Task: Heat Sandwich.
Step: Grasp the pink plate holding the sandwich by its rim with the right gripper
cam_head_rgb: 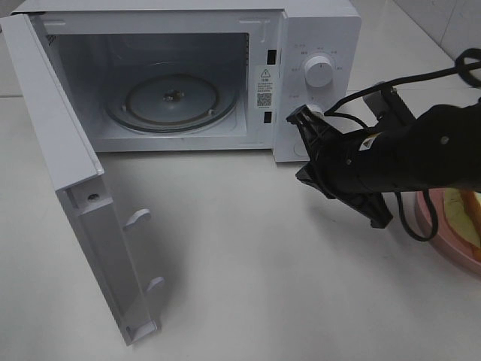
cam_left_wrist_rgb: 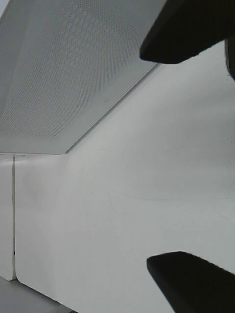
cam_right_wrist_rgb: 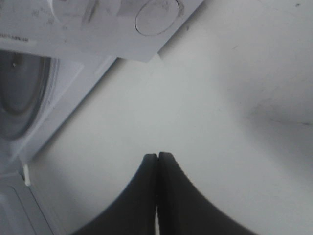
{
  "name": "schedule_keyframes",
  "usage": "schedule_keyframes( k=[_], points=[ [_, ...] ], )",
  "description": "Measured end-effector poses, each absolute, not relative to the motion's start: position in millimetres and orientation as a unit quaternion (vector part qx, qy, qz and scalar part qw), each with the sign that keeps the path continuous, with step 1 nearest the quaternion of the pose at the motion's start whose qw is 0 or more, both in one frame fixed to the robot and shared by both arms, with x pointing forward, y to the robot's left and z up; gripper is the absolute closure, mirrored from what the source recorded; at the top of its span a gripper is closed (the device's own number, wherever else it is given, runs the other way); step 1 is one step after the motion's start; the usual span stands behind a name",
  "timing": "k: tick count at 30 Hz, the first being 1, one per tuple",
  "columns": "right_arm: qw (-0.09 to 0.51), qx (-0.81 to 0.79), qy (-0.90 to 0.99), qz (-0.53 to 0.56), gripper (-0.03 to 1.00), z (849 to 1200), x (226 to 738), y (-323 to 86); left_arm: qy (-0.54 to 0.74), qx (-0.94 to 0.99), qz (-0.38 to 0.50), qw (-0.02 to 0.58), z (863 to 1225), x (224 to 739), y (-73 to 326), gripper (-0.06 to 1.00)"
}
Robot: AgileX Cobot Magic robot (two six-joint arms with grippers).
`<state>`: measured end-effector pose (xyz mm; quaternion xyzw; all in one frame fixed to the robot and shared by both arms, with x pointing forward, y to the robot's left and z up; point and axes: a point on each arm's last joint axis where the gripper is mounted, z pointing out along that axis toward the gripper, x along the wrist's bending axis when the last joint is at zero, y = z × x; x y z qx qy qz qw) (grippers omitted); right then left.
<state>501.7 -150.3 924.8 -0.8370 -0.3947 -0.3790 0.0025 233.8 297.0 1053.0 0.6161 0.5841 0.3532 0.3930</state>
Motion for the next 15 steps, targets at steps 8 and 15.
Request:
schedule_keyframes(
  k=[8, 15],
  points=[
    [-0.009, -0.787, -0.540, -0.298, 0.95, 945.5, 486.7, -171.6, 0.584, 0.616, 0.353, 0.393, 1053.0, 233.8, 297.0, -0.05],
    [-0.033, -0.716, -0.661, -0.221, 0.93, 958.3, 472.0, -189.7, 0.584, 0.616, 0.353, 0.393, 1053.0, 233.8, 297.0, -0.05]
  ],
)
